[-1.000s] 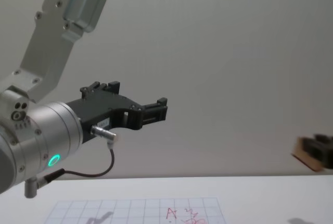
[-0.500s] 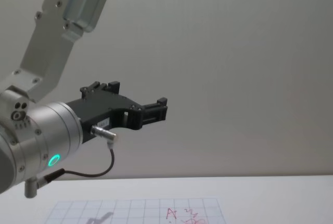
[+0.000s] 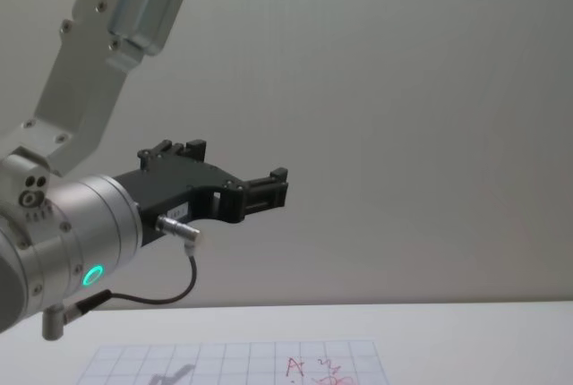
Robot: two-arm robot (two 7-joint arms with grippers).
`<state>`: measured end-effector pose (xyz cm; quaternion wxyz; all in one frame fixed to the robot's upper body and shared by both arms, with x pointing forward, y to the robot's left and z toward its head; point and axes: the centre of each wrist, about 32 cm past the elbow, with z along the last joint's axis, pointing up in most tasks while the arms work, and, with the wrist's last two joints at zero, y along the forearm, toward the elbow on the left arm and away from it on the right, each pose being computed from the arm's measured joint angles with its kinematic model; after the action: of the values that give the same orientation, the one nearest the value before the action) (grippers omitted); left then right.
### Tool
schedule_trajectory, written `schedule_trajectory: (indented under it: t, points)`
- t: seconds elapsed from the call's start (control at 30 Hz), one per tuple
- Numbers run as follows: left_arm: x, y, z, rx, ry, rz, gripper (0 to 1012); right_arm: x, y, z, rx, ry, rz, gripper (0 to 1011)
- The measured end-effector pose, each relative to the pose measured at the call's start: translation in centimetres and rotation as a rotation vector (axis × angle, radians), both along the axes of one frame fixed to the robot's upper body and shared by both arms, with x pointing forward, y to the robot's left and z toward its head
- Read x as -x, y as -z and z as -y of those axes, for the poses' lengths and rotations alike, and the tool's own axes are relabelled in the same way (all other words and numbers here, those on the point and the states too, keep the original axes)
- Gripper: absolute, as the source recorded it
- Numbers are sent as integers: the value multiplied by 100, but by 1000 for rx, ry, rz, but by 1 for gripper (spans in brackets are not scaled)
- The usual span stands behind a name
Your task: Use the one hand to pick up the stamp and affix it onto the A4 paper.
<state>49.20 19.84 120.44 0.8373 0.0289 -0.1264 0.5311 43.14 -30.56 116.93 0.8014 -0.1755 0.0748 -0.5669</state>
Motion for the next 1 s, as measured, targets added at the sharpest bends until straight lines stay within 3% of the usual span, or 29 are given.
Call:
schedule_trajectory:
  t: [0.7, 0.8, 1.0]
  points:
    - [0, 0, 0, 0, 0, 0, 1001, -60, 109, -67, 43, -36, -61, 220]
    - [0, 0, 0, 0, 0, 0, 1001, -70, 118, -74, 47, -38, -64, 256]
    - [0, 0, 0, 0, 0, 0, 1001, -83, 129, -85, 52, -43, -68, 455]
